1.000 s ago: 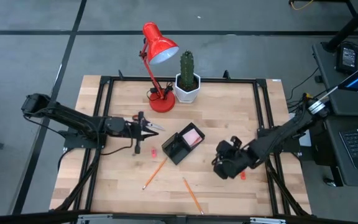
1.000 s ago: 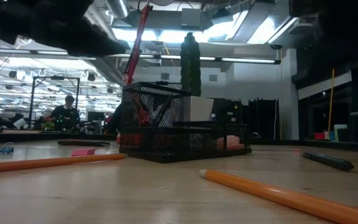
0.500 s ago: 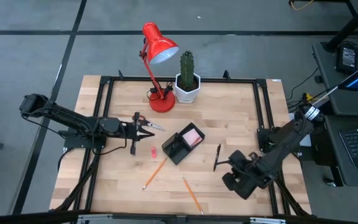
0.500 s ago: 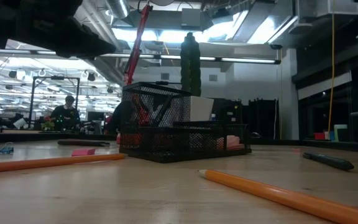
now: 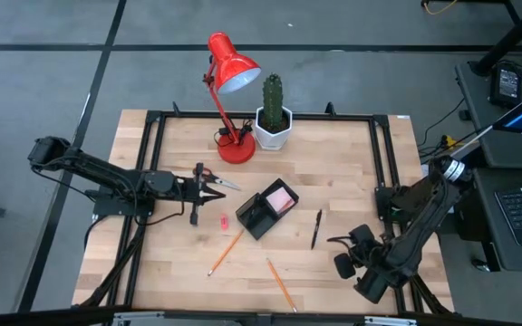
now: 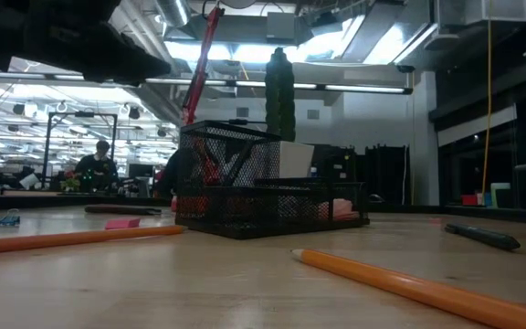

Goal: Pick and place office supplies into organizer
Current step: Put the orange eraser into the black desk organizer

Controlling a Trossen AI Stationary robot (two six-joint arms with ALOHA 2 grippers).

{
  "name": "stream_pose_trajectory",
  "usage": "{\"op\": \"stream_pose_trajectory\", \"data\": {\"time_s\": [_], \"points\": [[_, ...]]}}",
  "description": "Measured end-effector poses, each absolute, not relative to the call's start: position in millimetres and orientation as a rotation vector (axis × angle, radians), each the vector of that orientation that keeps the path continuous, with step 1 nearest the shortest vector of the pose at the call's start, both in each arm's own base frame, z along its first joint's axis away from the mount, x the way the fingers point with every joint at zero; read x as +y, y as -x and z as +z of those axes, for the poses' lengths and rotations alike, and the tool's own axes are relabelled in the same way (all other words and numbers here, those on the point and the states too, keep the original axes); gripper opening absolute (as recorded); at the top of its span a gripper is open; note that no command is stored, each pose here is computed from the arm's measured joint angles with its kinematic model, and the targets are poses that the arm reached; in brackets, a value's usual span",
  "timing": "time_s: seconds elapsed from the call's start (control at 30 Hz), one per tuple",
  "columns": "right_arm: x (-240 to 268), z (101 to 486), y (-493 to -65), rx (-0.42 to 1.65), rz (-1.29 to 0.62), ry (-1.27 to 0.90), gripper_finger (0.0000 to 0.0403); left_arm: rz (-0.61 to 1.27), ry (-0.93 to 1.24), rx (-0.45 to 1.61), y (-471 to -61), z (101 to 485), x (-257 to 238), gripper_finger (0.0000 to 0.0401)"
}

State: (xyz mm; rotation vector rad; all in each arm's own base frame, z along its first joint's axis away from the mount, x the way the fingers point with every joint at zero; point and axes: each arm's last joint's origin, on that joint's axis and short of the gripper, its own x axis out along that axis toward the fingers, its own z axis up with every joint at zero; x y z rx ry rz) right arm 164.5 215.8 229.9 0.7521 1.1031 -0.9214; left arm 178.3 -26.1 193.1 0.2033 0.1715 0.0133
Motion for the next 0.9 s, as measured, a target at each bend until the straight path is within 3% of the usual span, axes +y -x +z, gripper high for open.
{"op": "stream_pose_trajectory", "data": {"time_s": [0.47, 0.9], "points": [[225.6, 215.5, -165.3, 1.147, -0.992, -0.791, 0.0162, 0.017, -0.172, 0.166, -178.4, 193.6, -26.1, 0.0002], [213.4, 164.9, -149.7, 1.163, -1.023, -0.801, 0.0173, 0.017, -0.172, 0.166, -178.4, 193.6, -26.1, 0.0002]]}}
